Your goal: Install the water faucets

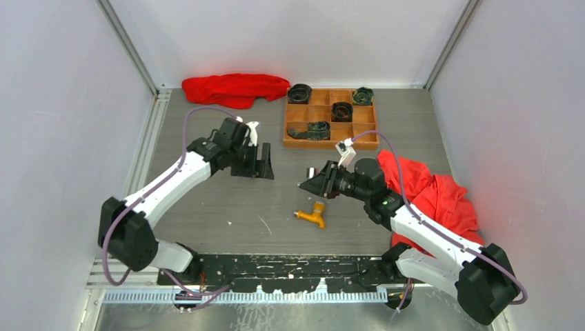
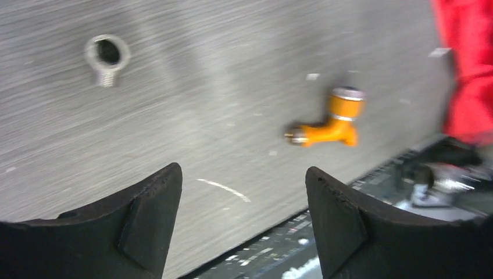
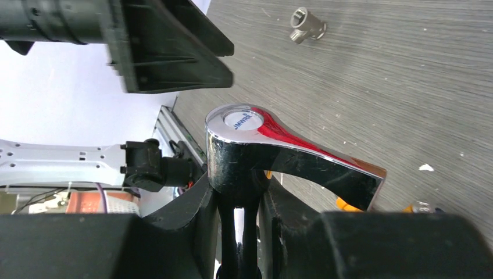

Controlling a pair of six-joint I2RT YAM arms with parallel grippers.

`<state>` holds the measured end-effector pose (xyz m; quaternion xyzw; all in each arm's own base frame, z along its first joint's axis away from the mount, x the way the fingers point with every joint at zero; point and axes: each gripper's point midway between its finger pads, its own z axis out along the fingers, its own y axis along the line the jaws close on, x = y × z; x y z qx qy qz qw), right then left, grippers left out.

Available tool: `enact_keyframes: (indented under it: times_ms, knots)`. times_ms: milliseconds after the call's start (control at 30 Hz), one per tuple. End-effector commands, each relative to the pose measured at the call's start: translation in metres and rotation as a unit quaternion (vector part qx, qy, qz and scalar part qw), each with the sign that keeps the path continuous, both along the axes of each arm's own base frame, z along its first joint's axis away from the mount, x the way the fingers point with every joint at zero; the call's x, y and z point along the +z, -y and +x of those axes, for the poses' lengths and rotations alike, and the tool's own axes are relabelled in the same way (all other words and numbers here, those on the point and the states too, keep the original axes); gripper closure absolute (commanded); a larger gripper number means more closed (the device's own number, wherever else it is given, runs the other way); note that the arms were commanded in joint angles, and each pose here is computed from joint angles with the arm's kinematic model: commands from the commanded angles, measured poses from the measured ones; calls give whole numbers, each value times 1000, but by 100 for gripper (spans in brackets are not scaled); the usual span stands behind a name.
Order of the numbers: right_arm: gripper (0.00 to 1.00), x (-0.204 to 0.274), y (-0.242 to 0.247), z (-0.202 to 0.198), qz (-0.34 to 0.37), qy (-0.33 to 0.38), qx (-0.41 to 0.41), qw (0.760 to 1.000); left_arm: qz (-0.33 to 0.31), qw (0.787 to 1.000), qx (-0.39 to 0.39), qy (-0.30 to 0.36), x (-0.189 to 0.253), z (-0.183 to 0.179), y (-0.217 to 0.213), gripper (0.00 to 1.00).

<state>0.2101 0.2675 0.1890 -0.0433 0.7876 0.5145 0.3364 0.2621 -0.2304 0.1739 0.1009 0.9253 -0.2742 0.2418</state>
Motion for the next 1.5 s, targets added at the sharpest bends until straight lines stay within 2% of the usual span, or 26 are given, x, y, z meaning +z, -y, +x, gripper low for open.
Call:
enact_keyframes:
  times_ms: [0,133,300,433,600,967,1233,1467]
  knots:
    - [99,4,9,9,-18,25,-29,999,148,988,46,20,-35,23,-47,19]
    - [99,2,10,8,-24,20,-28,999,191,980,45,32,-58,39,-54,14]
    - [99,2,10,9,-27,17,-29,999,219,974,33,41,-71,57,-54,13]
    - [100,2,10,9,-29,15,-28,999,267,963,25,-6,-91,67,-59,14]
    - [99,3,12,9,-37,19,-29,999,260,965,23,-27,-109,81,-49,21]
    - [99,1,16,10,-58,23,-34,997,219,974,33,-52,-121,93,-44,59]
    - [99,0,18,11,-63,27,-39,997,205,977,22,-63,-125,91,-41,63]
    - [99,-4,20,11,-67,23,-42,997,166,983,26,-79,-127,92,-33,64]
